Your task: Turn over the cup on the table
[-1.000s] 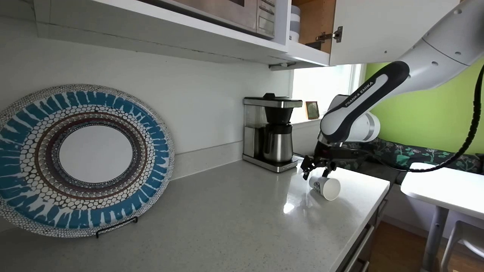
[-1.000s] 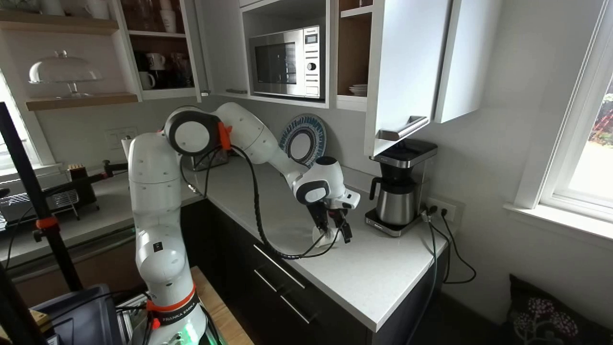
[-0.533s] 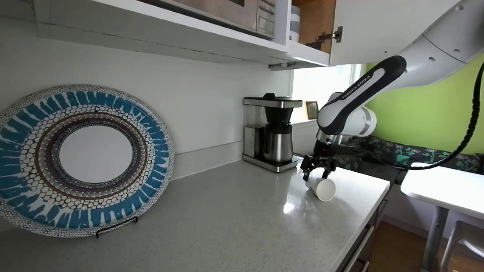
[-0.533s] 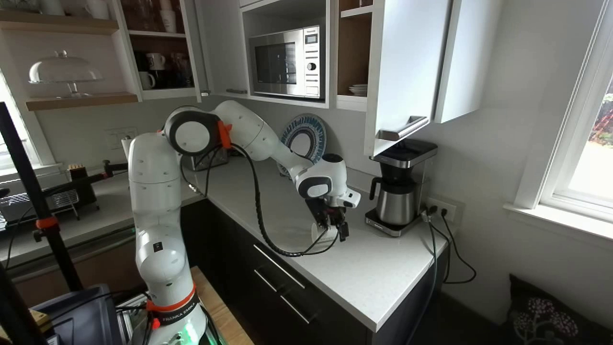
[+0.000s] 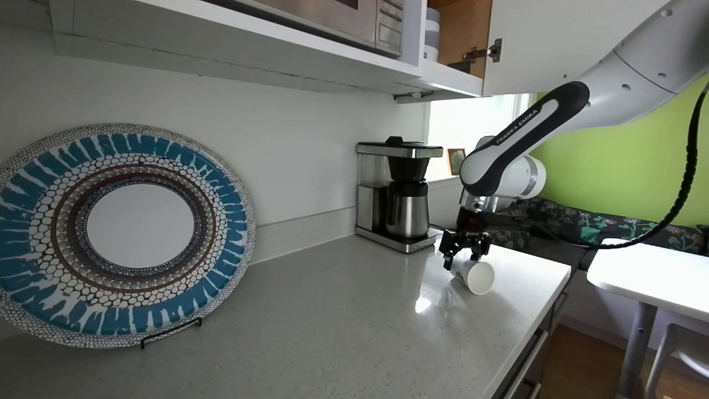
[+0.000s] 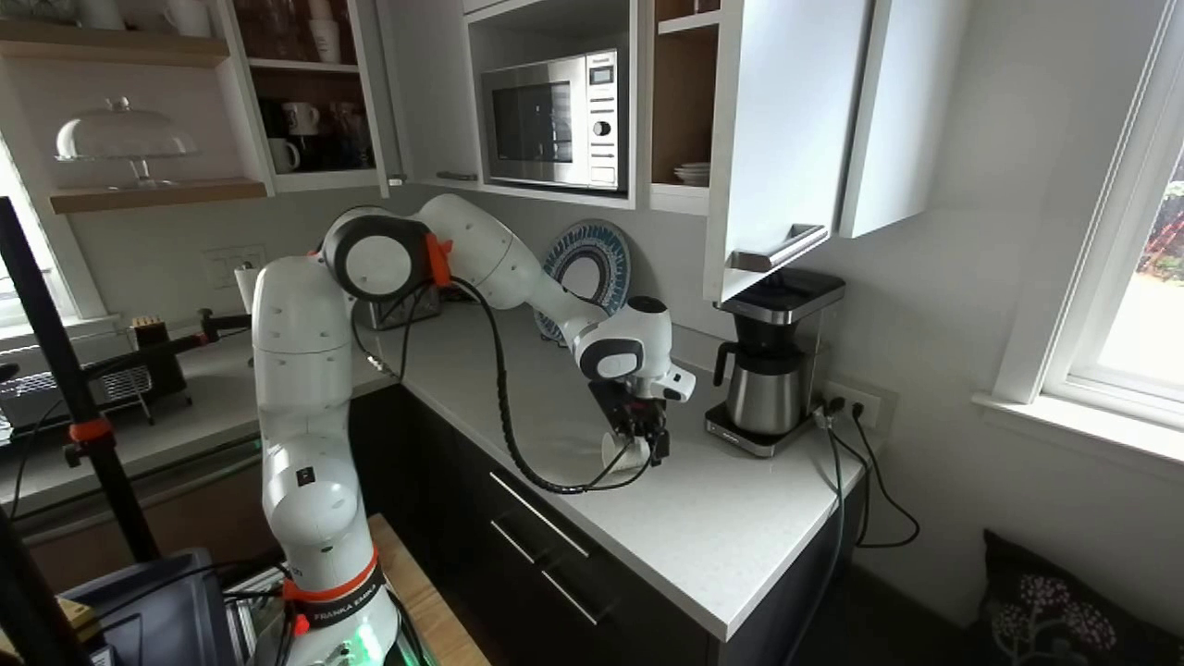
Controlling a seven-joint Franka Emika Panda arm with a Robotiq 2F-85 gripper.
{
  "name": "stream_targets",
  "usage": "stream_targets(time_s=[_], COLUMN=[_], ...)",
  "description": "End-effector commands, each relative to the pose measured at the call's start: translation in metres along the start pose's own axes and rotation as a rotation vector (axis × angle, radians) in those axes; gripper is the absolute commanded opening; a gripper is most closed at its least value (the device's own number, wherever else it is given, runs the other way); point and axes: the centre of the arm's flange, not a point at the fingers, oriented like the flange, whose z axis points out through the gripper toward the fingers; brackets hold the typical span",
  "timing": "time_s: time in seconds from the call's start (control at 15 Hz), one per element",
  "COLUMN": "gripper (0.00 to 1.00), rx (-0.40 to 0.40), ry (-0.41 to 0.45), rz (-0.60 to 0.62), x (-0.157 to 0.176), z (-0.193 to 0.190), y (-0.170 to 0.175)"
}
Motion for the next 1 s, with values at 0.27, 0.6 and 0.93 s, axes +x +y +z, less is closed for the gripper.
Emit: stream_targets(time_s=[0.27,0.6,0.93], gripper=[0.37,0.33,0.33], rx=[-0.007,-0.041,-0.148], ry=[-0.014,0.000,0.056], rz=[0.002,0.031,0.161], x=[0.008,0.002,-0.012], z=[0.007,-0.008,-0.037], y=[-0.001,0.003,-0.005])
